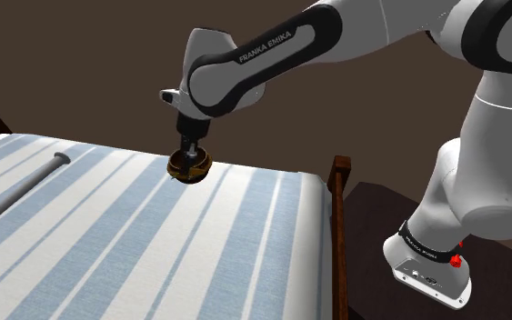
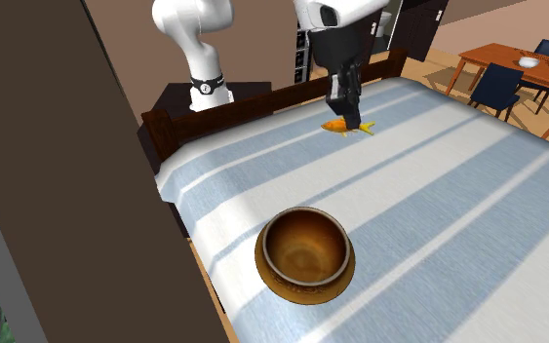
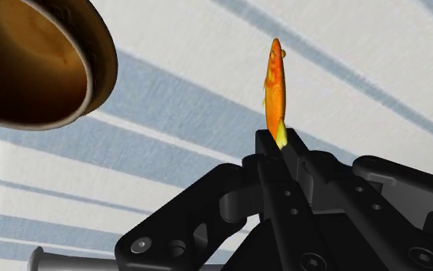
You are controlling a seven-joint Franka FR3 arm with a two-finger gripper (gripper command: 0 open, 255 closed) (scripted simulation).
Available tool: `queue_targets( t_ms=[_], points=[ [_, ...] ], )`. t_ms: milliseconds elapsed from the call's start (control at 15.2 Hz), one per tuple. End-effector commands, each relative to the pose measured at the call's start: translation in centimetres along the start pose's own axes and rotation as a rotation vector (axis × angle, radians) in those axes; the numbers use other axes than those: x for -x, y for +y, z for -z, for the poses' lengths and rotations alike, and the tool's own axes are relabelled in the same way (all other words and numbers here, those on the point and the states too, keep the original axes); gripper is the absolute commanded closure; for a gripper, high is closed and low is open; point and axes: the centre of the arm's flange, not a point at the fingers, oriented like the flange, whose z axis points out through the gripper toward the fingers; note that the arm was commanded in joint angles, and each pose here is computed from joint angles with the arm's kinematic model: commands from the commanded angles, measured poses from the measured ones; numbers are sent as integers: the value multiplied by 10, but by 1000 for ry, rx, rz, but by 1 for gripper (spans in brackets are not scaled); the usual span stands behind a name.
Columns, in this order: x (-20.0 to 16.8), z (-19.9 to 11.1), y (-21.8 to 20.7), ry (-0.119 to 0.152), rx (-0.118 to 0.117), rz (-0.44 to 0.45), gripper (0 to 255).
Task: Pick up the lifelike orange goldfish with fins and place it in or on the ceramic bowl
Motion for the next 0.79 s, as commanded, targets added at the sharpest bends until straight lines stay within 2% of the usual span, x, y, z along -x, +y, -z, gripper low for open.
queue_targets(
  t_ms=[0,726],
  points=[
    [2,5,26,0,0,0,255],
    [4,30,169,0,0,0,255]
  ],
)
